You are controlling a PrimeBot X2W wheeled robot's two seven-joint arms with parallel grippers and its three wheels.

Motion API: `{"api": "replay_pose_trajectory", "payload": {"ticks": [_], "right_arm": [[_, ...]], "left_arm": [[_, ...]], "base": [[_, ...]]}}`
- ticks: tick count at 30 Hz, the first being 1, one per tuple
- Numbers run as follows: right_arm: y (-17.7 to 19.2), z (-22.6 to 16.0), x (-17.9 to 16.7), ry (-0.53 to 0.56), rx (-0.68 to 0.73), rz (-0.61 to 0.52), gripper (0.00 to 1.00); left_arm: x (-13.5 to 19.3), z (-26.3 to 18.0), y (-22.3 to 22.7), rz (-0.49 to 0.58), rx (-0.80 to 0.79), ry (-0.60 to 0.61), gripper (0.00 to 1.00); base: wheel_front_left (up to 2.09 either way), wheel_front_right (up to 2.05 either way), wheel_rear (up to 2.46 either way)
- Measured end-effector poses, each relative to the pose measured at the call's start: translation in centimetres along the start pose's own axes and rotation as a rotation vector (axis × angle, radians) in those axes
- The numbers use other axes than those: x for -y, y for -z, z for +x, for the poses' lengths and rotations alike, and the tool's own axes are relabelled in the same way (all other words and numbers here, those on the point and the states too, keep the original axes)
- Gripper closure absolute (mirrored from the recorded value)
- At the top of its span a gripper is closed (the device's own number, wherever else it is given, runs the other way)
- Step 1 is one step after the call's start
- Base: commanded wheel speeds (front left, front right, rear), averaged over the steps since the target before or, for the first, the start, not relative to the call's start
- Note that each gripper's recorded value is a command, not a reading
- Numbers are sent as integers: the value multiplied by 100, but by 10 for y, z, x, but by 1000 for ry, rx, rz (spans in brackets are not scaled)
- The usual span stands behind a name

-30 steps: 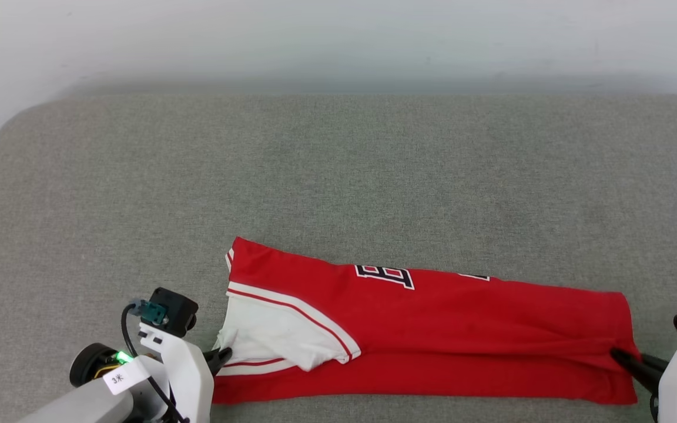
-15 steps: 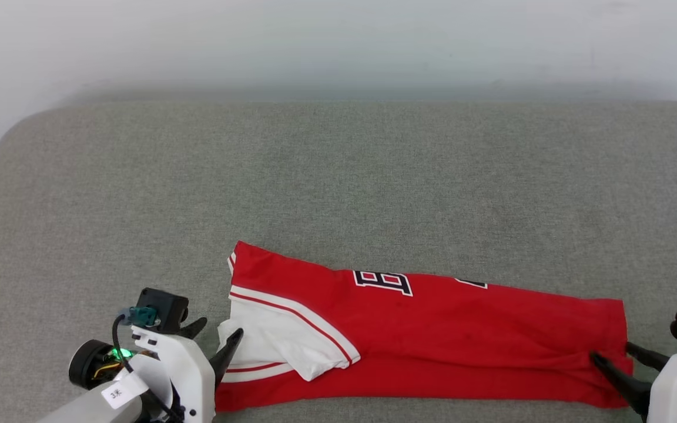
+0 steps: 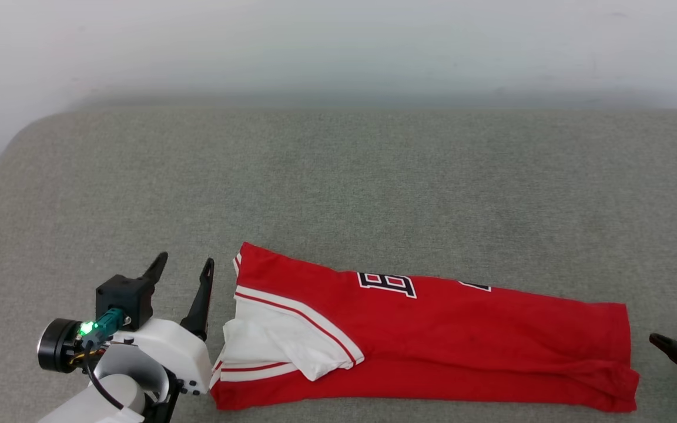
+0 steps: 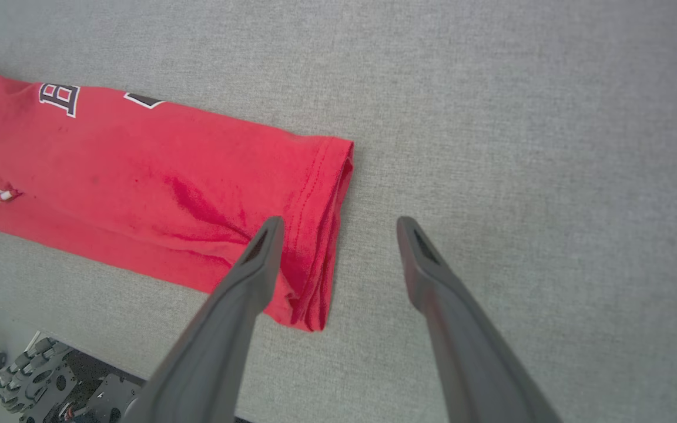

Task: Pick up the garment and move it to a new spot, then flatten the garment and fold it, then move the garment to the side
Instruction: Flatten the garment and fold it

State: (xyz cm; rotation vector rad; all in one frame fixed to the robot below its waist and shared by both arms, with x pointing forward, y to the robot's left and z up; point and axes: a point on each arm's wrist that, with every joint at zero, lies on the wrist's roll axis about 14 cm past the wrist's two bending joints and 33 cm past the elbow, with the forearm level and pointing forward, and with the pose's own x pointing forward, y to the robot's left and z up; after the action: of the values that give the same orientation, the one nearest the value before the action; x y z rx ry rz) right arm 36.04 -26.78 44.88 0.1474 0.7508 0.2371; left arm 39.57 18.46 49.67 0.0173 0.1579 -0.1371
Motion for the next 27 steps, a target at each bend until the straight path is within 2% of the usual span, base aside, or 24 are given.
{"api": "replay_pose_trajectory", "payload": {"ticks": [7, 15, 27], "right_arm": [[20, 18, 10, 8, -171, 65, 0], [49, 53, -14, -52, -287, 108, 0], [56, 74, -47, -133, -283, 111, 0]], "left_arm": [[-7, 4, -24, 32, 135, -102, 0], [-20, -5, -17, 27, 173, -198, 0], [-26, -20, -4, 15, 194, -274, 0]], "base": [[0, 0, 0], [0, 0, 0], [0, 0, 0]]}}
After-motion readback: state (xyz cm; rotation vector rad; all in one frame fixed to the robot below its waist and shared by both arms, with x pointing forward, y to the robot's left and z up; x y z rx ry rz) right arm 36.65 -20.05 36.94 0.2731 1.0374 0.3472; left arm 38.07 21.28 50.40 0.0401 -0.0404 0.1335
